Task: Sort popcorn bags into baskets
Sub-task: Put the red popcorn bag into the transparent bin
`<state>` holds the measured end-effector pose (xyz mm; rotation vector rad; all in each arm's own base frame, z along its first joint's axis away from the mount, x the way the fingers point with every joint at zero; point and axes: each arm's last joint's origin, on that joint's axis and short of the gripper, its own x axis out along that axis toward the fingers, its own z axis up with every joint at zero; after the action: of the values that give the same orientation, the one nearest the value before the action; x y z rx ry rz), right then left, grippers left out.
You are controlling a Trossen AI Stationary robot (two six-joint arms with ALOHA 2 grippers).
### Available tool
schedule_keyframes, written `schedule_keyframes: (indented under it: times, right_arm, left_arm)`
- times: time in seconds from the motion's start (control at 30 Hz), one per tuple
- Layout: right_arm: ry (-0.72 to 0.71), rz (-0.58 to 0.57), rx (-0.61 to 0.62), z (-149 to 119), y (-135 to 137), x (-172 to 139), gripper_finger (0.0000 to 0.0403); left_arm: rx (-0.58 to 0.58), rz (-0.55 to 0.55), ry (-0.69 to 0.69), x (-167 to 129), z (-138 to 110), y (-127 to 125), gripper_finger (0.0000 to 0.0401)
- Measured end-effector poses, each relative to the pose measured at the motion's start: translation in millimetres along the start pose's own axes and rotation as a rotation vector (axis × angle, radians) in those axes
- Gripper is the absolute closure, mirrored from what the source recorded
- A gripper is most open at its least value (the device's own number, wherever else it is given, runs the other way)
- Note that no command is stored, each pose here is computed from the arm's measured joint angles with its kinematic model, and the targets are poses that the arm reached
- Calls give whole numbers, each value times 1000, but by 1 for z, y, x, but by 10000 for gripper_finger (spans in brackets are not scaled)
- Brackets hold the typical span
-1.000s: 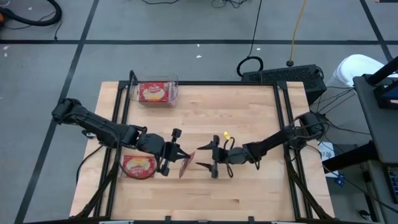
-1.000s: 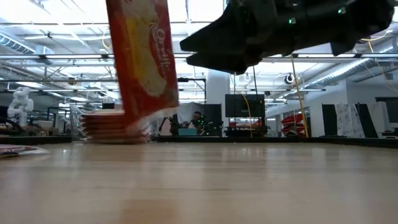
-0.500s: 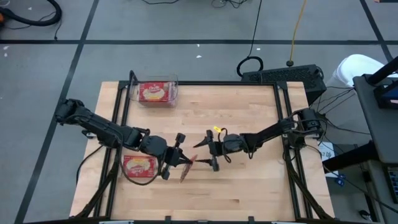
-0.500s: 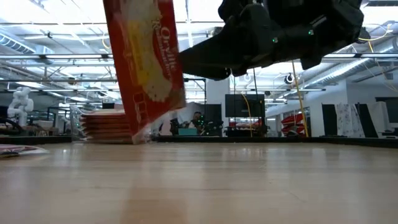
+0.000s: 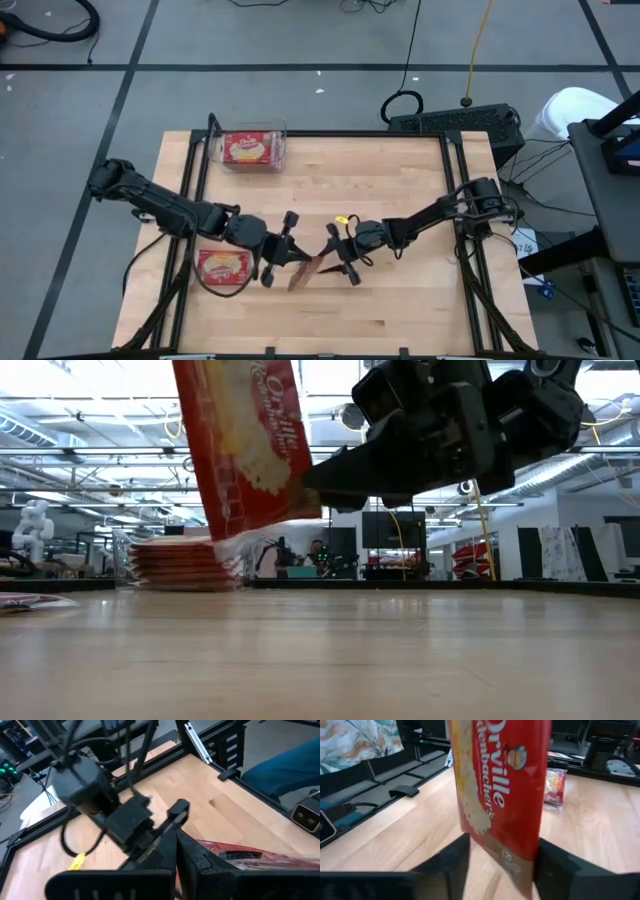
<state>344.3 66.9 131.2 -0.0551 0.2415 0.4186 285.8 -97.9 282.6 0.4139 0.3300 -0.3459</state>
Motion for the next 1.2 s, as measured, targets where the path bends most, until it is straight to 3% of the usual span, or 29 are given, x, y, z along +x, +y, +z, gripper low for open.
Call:
schedule_keyframes:
  times: [0.3, 0.5, 0.63, 0.9, 1.2]
  right_arm:
    - [1, 6, 42, -4, 2, 2, 386]
    - [79, -4, 174, -10, 2, 1, 375]
    - [186, -104, 251, -12, 1, -5, 384]
    - [306, -225, 349, 13, 9, -31, 388]
    - [440, -363, 391, 63, 11, -70, 388]
  left_arm:
    - [-14, -11, 39, 0, -4, 0, 393]
    - [-215, 21, 109, -1, -10, 0, 392]
    - [-368, 42, 174, -2, -17, 1, 381]
    - [-491, 164, 215, -7, -18, 4, 268]
    - [-487, 289, 79, -14, 28, 37, 161]
